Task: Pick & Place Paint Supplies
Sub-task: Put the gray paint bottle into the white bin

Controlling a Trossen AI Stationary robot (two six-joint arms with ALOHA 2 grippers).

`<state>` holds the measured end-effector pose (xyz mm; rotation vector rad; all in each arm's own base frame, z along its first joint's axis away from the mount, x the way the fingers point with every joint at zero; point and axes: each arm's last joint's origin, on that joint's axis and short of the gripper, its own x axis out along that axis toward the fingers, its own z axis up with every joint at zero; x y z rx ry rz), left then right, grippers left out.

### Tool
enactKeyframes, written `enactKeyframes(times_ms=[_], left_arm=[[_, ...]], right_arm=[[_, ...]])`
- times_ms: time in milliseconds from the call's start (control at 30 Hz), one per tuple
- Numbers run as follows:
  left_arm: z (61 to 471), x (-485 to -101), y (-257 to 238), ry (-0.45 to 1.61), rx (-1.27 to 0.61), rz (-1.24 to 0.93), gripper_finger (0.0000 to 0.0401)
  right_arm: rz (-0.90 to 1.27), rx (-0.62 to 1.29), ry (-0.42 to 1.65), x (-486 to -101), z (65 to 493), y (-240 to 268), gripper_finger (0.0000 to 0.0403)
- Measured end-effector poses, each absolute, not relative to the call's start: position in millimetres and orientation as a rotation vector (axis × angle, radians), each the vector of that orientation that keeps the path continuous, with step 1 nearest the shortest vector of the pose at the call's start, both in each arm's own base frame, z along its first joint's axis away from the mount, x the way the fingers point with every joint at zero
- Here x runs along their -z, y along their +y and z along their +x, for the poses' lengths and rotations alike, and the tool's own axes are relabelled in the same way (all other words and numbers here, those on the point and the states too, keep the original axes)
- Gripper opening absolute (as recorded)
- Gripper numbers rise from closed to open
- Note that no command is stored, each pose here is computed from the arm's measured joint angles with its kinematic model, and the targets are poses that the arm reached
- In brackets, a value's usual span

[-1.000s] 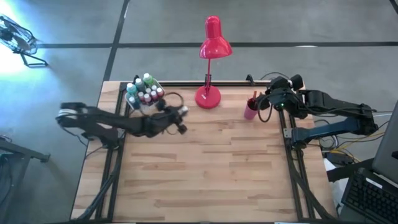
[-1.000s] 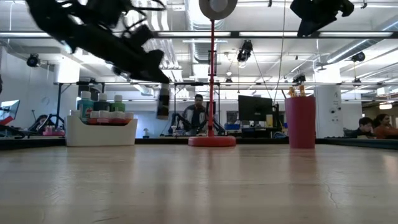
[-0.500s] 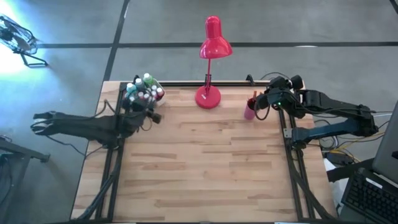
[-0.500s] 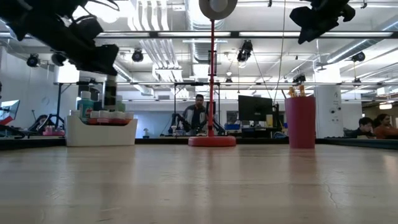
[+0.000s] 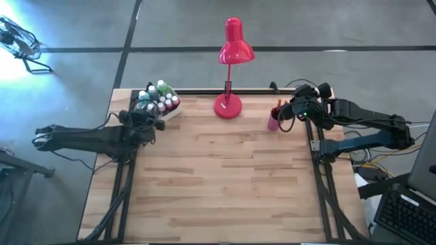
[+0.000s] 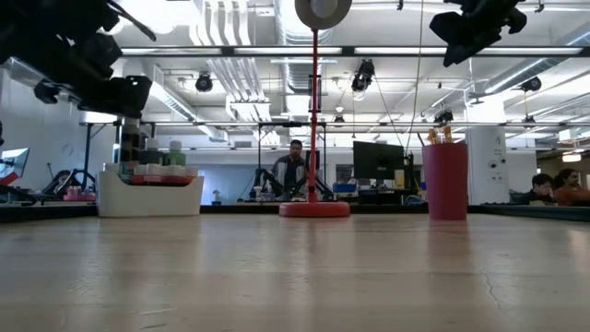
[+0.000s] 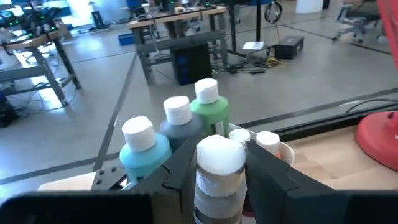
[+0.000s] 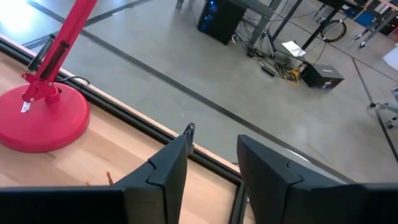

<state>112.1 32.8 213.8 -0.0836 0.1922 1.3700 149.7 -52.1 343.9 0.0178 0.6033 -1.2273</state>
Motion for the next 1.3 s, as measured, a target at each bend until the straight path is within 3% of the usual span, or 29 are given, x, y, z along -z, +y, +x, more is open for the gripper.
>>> enactKeyframes(times_ms=[333, 700, 1233, 1300], left_arm=[[105.2, -176.3, 34.1, 0.144, -1.449, -0.105, 0.0109], [103.0, -141.0, 38.3, 0.076, -1.476, -0.12, 0.0109], [100.6, -133.3, 48.4, 0.15, -1.46, -0.133, 0.0109], [100.4, -133.3, 48.9, 0.149, -1.465, -0.135, 0.0125]], right_arm=[[0.026, 1.228, 0.58, -345.2, 151.2, -52.4, 0.0128], [0.029, 1.229, 0.566, -346.1, 152.1, -52.6, 0.0161], [0.018, 1.25, 0.543, -347.6, 152.9, -53.3, 0.0177], [0.018, 1.25, 0.543, -347.6, 152.9, -53.3, 0.0174]])
